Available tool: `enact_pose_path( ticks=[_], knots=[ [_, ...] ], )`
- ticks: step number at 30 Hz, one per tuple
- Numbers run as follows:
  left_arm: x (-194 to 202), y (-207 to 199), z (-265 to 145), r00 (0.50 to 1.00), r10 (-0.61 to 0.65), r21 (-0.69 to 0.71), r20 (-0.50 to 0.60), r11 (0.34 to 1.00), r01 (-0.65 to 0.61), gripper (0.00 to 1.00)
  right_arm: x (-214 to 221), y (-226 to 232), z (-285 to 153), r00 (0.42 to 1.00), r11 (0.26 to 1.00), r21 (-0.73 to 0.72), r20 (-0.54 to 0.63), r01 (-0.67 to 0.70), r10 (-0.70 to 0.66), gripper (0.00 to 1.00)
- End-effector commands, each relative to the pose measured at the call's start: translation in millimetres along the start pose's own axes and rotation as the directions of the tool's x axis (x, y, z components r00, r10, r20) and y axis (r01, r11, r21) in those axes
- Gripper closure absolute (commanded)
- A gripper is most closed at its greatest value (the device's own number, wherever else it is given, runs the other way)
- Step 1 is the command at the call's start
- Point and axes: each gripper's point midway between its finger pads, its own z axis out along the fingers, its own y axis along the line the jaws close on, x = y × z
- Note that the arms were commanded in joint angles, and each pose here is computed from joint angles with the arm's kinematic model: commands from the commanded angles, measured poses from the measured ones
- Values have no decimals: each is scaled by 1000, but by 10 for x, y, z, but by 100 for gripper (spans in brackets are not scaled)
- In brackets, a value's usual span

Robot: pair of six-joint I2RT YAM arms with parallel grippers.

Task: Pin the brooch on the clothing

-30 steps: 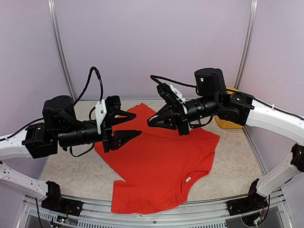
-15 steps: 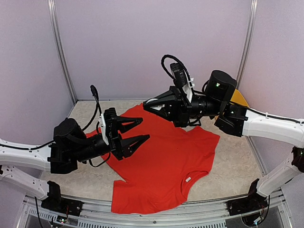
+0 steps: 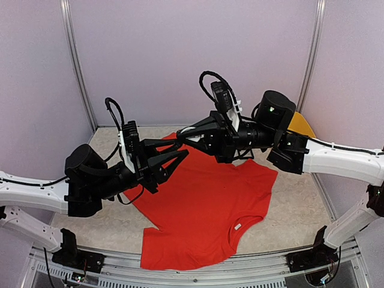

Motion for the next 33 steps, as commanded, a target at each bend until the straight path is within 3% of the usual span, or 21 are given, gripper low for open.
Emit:
enact_pose_path(
  ticks=[1, 8, 13, 15, 22, 28, 33],
  knots=[
    [-174, 38, 108, 998, -23, -9, 55, 1000, 23, 77, -65, 79, 52, 1000, 999, -35, 13, 23, -23, 100],
    [-179, 97, 106, 998, -31, -11, 61, 999, 32, 100, -53, 100, 69, 1000, 999, -48, 7, 20, -20, 100],
    [-214, 88, 78, 996, -46, 9, 76, 999, 46, 100, -42, 87, 79, 1000, 999, -47, 1, 20, -20, 100],
    [-238, 88, 75, 995, -50, 11, 86, 999, 49, 94, -14, 73, 84, 1000, 999, -45, -4, 15, -15, 100],
    [-282, 46, 71, 991, -65, 51, 115, 997, 59, 87, -7, 73, 105, 1000, 999, -52, -5, 13, -14, 100],
    [-109, -61, 50, 997, -46, 101, 64, 994, 40, 77, -91, 106, 67, 999, 998, -45, 9, 37, -37, 100],
    [-180, -76, 7, 996, -41, 113, 83, 993, 31, 76, -82, 96, 61, 999, 999, -34, 7, 40, -40, 100]
  ],
)
